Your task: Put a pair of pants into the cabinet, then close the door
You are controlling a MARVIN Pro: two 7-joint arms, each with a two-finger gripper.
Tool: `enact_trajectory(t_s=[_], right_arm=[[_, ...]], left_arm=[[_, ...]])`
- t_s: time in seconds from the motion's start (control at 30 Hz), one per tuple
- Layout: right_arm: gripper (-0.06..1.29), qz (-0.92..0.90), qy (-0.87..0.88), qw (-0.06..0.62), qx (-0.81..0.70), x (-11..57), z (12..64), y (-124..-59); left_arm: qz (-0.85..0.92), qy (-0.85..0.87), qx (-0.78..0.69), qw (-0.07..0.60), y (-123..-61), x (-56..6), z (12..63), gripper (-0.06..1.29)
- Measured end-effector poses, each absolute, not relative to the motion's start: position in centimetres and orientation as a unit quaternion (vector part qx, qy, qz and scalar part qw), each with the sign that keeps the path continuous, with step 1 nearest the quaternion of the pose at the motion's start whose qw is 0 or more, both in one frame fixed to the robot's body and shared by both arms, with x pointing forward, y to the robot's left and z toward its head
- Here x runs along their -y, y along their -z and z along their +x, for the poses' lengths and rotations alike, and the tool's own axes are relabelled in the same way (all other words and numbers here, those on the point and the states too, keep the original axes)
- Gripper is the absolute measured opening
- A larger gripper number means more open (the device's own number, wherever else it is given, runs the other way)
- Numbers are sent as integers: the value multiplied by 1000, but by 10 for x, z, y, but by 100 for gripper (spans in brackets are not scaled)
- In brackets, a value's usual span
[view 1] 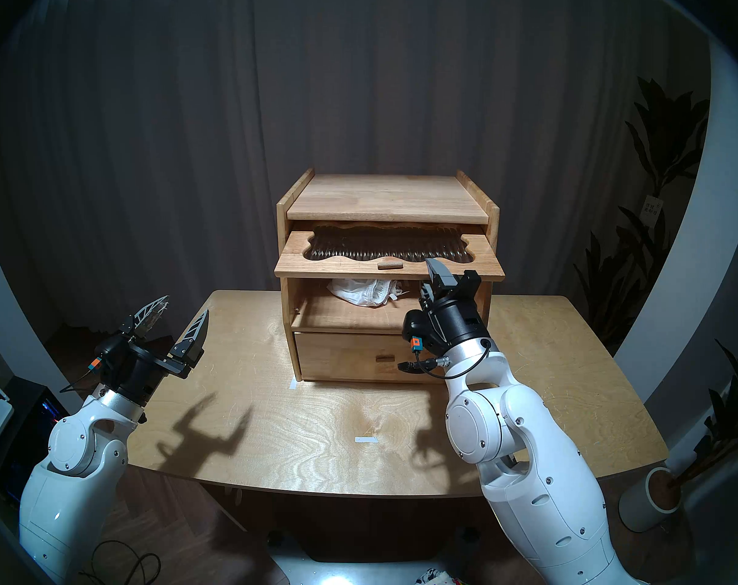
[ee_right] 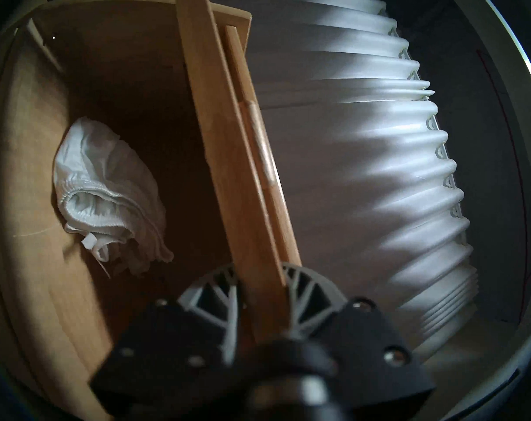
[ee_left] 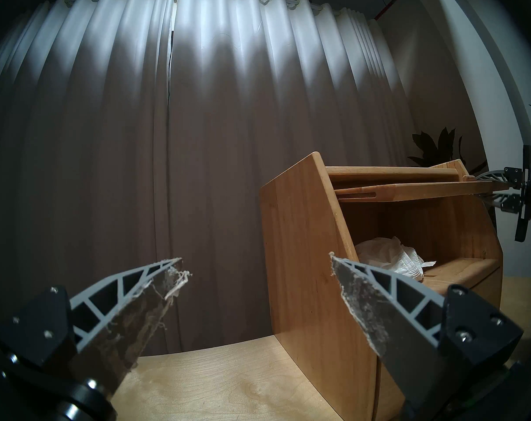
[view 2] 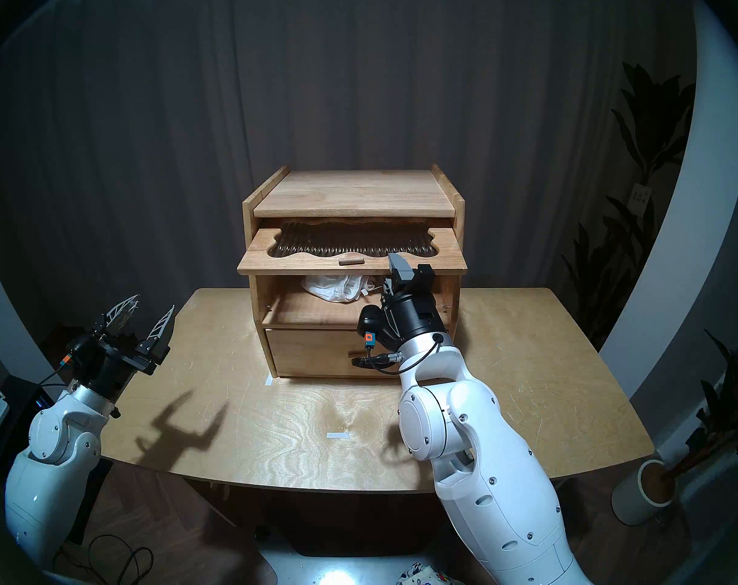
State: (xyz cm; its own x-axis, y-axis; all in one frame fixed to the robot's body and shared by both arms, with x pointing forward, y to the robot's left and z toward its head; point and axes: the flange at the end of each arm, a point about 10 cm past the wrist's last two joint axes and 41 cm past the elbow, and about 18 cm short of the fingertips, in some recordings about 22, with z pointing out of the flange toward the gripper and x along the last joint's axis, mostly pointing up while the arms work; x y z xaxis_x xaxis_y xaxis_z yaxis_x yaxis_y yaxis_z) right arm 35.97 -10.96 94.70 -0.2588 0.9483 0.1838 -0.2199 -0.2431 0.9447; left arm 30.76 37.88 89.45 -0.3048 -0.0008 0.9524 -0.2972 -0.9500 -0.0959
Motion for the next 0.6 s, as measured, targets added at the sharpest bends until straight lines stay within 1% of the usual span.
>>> enact_trajectory(t_s=[0.27, 0.6], right_arm=[[11, 425, -666, 435, -431, 109, 357, -948], [10, 432, -659, 440, -431, 117, 339, -945]], left_arm=[[582, -798, 128, 93, -895, -379, 308, 125], [582, -798, 128, 93, -895, -379, 308, 125]])
